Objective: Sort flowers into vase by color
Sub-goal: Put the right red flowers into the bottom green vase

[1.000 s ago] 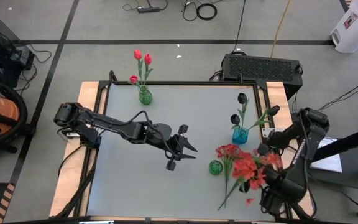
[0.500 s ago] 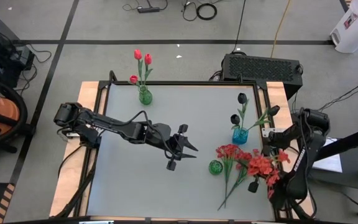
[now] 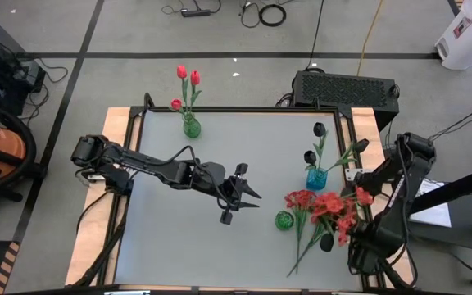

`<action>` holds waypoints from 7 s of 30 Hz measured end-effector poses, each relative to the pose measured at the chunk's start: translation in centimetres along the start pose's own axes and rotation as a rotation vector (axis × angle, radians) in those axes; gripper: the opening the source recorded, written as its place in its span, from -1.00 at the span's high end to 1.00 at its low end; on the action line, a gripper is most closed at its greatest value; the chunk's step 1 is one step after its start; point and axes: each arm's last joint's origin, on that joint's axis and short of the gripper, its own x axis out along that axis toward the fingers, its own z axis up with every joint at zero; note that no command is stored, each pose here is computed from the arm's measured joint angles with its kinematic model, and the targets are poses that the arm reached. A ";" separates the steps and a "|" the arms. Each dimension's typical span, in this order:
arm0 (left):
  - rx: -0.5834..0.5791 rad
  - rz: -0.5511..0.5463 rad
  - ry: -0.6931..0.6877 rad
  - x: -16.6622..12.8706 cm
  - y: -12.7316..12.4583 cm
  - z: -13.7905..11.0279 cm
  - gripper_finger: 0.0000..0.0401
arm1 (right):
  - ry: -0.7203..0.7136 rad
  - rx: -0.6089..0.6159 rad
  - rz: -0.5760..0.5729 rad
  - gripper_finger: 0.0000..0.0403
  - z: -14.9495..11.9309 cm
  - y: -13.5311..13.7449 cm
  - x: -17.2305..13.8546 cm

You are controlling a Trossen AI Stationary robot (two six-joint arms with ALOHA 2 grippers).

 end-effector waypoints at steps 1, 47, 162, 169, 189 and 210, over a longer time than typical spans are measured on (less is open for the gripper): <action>0.000 0.000 0.000 0.0 0.0 0.0 0.36 | 0.016 -0.016 0.011 0.98 0.1 0.3 0.2; 0.022 -0.022 0.017 0.1 -0.8 -0.1 0.36 | 0.129 -0.102 0.199 0.98 1.1 -0.6 4.7; 0.020 0.091 0.185 1.3 -0.7 -2.5 0.36 | 0.647 0.223 0.349 -0.09 -1.7 0.7 3.0; 0.035 0.145 0.283 1.1 -0.6 -3.3 0.36 | 0.687 0.325 0.335 -0.06 -2.7 1.1 1.6; 0.021 0.573 0.603 -0.9 0.1 -5.5 0.36 | 0.826 0.641 -0.063 -0.07 -7.0 1.8 2.0; 0.018 0.576 0.607 -0.9 0.1 -5.6 0.36 | 0.885 0.888 -0.381 -0.07 -7.6 1.6 5.2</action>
